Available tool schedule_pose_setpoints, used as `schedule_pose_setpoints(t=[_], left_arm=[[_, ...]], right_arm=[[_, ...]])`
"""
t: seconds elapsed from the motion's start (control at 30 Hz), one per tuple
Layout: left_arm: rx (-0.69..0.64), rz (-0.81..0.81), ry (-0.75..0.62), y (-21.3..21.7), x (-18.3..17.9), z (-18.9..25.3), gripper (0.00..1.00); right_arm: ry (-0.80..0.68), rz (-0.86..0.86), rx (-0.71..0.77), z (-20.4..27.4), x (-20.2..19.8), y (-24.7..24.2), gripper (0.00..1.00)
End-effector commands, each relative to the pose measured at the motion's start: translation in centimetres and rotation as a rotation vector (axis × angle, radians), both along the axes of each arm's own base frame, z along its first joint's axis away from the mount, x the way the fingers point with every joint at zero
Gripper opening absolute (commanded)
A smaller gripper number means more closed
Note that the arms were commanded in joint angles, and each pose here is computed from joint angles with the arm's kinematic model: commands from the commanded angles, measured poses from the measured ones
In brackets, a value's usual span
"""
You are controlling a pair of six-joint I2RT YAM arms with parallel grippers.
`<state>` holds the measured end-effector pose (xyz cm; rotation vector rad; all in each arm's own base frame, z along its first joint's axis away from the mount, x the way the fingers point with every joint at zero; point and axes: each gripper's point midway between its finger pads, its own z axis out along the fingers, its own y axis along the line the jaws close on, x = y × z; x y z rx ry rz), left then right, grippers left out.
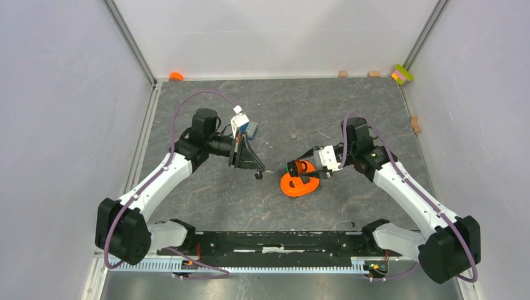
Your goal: Unlock with the key
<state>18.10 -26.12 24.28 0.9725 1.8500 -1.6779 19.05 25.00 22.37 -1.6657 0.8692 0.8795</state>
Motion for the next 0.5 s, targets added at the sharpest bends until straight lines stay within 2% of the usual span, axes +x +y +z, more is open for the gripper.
schedule_pose_setpoints(t=[0.0, 0.13, 0.27, 0.47], left_arm=[[-0.029, -0.079, -0.122, 0.0, -1.5, 1.6, 0.02], [-0.003, -0.073, -0.18, -0.3, -1.7, 1.5, 0.02], [0.055, -0.073, -0.308, -0.5, -1.6, 1.3, 0.02], [0.158, -0.079, -0.691, -0.7, -0.4, 2.3, 0.02]], right_arm=[[-0.066, 0.076, 0.06, 0.9, -1.1, 0.2, 0.0], [-0.051, 0.072, 0.058, 0.3, -0.9, 0.2, 0.0], [-0.011, 0.069, 0.065, -0.2, -0.7, 0.5, 0.0], [0.064, 0.052, 0.064, -1.2, -0.3, 0.8, 0.0]])
